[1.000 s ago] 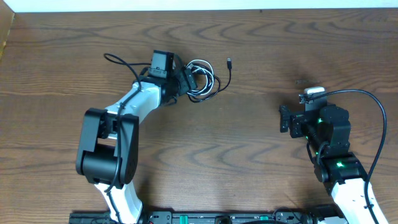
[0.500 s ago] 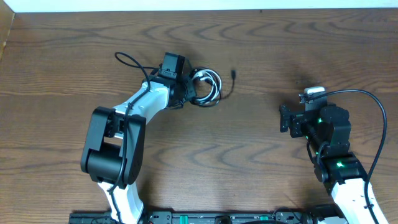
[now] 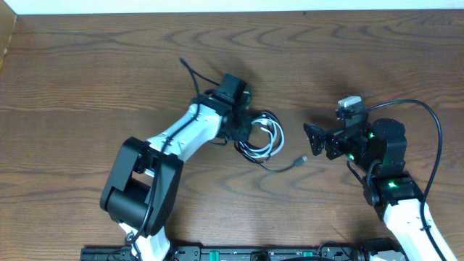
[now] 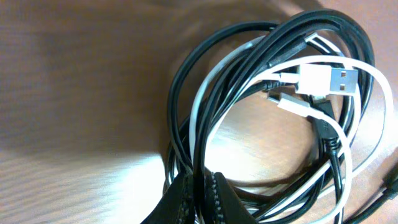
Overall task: Untangle cables
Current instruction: 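Grasp the cable bundle with the left gripper and lift it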
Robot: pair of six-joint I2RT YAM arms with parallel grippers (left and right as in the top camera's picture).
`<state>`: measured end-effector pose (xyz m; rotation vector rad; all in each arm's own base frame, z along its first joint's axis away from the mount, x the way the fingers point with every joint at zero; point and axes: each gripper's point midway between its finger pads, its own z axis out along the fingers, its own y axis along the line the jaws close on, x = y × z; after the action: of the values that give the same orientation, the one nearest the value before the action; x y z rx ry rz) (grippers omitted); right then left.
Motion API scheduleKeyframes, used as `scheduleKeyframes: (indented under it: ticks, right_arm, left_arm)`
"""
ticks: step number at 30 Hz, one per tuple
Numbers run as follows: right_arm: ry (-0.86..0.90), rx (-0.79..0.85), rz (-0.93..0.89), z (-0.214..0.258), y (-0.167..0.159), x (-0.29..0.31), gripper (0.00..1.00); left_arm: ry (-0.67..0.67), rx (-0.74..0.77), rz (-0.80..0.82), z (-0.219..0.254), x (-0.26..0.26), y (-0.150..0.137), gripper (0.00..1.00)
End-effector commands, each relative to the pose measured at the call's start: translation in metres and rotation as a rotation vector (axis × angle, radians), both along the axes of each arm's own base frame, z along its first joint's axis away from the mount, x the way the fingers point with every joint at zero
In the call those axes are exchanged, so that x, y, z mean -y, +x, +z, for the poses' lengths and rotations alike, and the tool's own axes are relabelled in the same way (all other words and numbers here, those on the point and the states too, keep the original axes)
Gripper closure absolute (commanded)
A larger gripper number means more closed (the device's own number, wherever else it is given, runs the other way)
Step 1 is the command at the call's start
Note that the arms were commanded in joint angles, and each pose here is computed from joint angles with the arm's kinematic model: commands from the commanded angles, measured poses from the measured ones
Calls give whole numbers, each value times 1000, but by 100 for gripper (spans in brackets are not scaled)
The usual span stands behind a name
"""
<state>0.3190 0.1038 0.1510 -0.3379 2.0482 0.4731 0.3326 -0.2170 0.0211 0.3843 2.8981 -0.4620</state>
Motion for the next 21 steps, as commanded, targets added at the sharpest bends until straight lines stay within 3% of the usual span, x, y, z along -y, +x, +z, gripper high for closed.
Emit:
scheduleKeyframes:
  ticks: [1, 10, 14, 17, 21]
  right_arm:
    - [60, -39, 42, -1, 0, -11, 1]
    - [171, -159, -73, -14, 3, -7, 1]
    - [150, -170, -109, -19, 4, 0, 1]
    - [147, -179, -112, -21, 3, 0, 1]
    - [126, -201, -133, -28, 1, 5, 1]
  left_arm:
    - [-87, -8, -114, 10, 27, -17, 89]
    - [-295, -66, -194, 35, 61, -35, 90]
    - [-249, -45, -177, 30, 54, -30, 89]
    - [-146, -15, -142, 20, 39, -23, 77]
    - [-93, -12, -122, 11, 30, -22, 72]
